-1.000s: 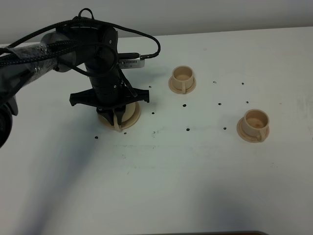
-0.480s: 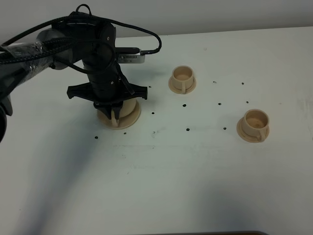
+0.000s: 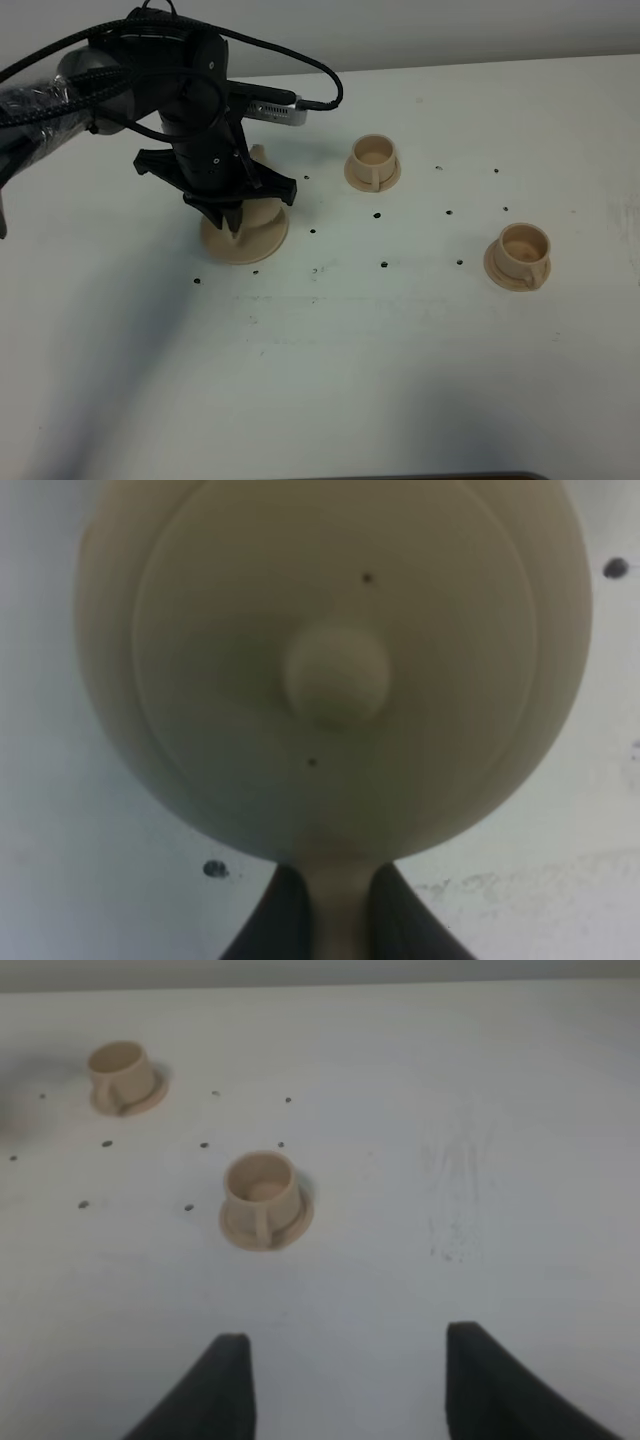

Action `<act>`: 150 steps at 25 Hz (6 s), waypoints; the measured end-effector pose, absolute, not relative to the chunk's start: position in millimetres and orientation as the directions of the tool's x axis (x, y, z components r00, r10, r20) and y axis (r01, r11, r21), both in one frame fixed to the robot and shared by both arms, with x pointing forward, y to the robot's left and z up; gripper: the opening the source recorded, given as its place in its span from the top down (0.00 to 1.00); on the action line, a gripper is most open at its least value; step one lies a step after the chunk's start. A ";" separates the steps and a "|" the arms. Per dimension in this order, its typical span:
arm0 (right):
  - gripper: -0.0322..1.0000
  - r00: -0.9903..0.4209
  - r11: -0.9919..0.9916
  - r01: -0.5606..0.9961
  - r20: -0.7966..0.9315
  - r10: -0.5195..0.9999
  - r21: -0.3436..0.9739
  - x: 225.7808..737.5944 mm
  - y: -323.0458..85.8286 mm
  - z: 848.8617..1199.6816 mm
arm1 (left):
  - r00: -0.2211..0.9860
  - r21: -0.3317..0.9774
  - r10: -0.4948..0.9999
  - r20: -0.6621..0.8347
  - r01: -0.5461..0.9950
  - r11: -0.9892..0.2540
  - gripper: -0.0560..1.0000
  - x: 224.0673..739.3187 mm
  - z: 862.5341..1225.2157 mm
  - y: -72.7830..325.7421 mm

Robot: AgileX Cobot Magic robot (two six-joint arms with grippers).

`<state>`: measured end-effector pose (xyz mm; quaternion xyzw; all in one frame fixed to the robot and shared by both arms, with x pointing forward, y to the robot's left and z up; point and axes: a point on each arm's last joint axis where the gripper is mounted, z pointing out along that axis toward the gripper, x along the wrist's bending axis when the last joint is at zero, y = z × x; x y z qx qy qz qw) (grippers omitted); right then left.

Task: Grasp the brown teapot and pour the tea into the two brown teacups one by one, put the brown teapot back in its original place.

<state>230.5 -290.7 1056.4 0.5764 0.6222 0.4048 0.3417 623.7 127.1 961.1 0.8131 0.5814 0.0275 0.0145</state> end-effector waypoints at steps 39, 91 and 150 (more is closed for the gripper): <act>0.77 -0.102 0.008 0.441 0.041 0.994 0.898 230.5 -290.7 1056.4 | 0.931 0.210 0.047 0.361 -0.032 -0.977 0.82 603.4 961.5 -37.9; 0.77 -0.102 0.008 0.441 0.042 0.994 0.898 230.5 -290.6 1056.4 | 0.639 -0.320 -0.440 0.631 -0.302 -0.898 0.82 564.8 934.4 -95.6; 0.77 -0.102 0.008 0.441 0.042 0.994 0.898 230.5 -290.6 1056.4 | 0.326 -0.567 -0.712 0.622 -0.439 -0.697 0.82 564.9 942.3 -114.3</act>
